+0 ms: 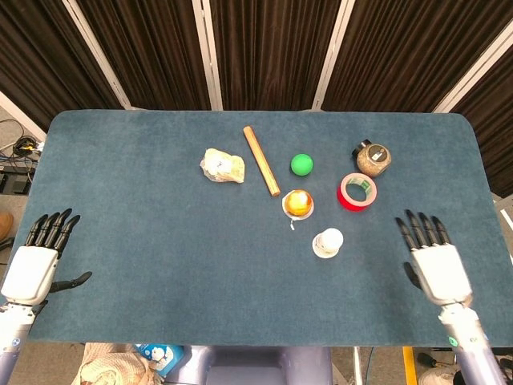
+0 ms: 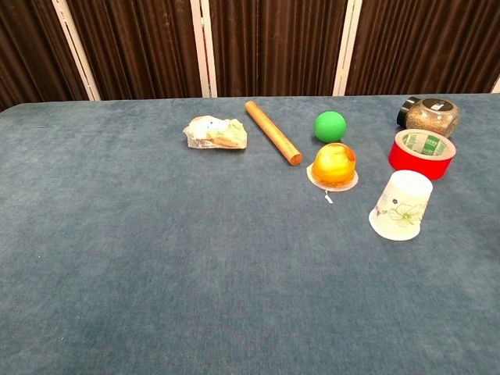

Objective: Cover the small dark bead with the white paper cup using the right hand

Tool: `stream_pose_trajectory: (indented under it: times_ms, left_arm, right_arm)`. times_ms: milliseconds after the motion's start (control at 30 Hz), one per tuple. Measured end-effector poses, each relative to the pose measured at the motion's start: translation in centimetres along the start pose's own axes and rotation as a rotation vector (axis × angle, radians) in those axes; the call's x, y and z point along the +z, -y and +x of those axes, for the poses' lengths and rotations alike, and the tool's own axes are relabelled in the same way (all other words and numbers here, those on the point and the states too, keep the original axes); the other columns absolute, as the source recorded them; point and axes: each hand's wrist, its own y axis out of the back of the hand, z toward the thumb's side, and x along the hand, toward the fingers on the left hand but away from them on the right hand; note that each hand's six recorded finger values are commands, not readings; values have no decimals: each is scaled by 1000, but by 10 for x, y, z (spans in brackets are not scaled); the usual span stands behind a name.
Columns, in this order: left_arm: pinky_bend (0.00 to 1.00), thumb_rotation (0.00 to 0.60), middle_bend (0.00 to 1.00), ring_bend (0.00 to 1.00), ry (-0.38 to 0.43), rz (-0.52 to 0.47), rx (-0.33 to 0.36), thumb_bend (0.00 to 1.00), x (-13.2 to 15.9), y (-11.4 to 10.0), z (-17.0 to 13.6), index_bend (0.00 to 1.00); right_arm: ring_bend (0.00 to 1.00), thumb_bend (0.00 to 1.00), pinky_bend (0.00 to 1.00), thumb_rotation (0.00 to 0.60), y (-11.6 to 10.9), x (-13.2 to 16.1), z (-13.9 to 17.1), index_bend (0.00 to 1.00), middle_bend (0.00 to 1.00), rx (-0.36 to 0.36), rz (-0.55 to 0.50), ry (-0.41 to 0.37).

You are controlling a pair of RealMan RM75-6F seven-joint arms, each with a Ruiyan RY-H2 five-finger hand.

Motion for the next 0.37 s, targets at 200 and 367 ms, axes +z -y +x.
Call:
stream_pose_trajectory:
  times_ms: [200, 367]
  left_arm:
    - [0, 600, 0, 0, 0, 27, 16, 26, -1, -1, 0, 0]
    - [0, 600, 0, 0, -8, 34, 32, 25, -3, -3, 2, 0]
  right_arm:
    - [0, 359, 71, 600, 0, -37, 36, 0, 0, -50, -81, 82]
    - [0, 359, 71, 600, 1, -44, 45, 0, 0, -77, -113, 105]
